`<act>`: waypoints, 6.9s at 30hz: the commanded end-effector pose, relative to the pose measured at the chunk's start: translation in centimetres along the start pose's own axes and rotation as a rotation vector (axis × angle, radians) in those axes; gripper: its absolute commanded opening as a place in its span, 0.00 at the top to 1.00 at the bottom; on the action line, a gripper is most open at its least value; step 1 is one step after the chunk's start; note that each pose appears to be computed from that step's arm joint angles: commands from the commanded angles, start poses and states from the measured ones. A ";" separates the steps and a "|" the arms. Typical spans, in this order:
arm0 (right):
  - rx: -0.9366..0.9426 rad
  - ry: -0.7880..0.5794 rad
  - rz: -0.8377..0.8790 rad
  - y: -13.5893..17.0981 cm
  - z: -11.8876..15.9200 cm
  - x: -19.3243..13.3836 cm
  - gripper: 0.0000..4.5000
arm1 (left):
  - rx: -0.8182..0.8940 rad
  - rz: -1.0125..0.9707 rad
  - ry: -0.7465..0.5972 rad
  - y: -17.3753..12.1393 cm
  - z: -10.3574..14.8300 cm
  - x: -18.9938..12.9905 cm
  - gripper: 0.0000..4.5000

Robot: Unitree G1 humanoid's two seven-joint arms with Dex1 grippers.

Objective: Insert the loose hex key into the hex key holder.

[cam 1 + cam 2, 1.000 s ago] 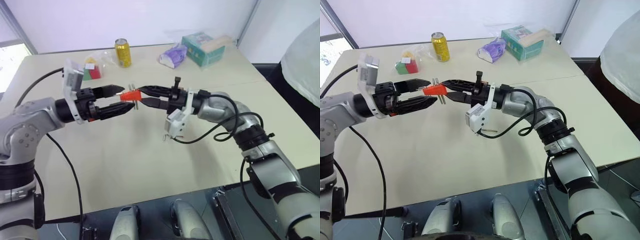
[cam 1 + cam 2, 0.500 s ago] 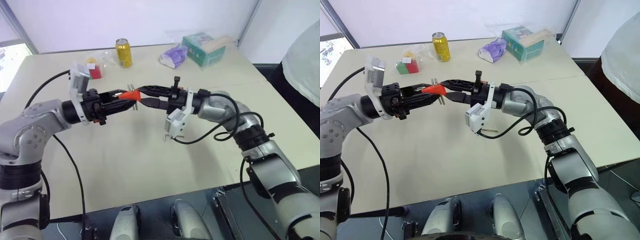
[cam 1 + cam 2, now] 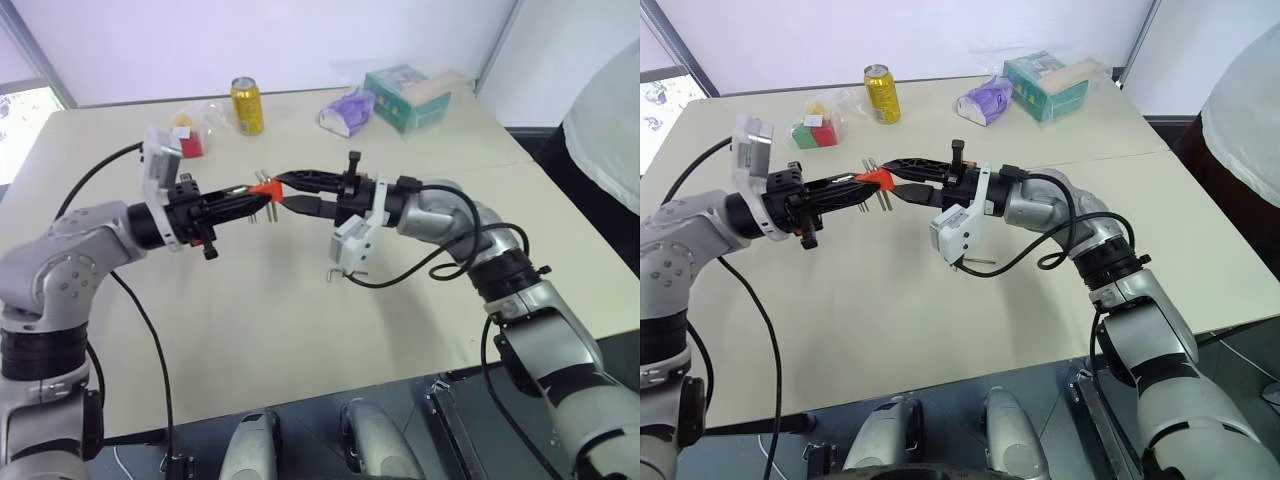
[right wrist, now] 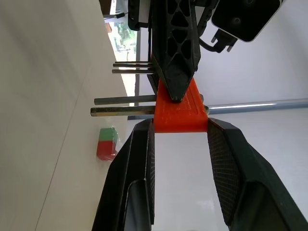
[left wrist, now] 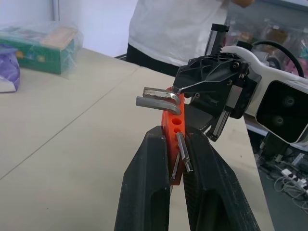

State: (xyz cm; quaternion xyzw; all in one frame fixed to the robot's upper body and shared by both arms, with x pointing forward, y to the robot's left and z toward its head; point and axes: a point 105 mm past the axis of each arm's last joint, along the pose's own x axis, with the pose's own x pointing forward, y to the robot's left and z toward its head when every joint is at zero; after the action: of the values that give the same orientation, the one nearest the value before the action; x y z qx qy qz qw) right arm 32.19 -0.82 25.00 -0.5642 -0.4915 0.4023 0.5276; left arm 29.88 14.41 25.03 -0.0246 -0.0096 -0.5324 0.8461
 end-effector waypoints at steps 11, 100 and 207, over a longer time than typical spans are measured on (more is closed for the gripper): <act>0.058 0.044 0.079 0.3 -0.6 -1.1 0.01 | 0.067 0.005 -0.007 -0.4 0.7 -0.3 1.00; 1.256 -0.062 -0.836 -8.3 -1.5 2.5 0.99 | 0.174 0.142 -0.105 1.8 1.9 2.3 1.00; 1.138 0.001 -0.780 -6.3 -1.9 2.9 0.99 | 0.168 0.120 -0.155 1.3 3.3 2.9 1.00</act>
State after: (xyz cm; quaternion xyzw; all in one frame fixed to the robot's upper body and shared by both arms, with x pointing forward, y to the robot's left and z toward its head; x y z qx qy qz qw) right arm 34.36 1.57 30.85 0.0170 -0.3482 0.3795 0.8570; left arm 32.97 12.60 26.32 -0.0058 -0.0767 -0.4713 0.8786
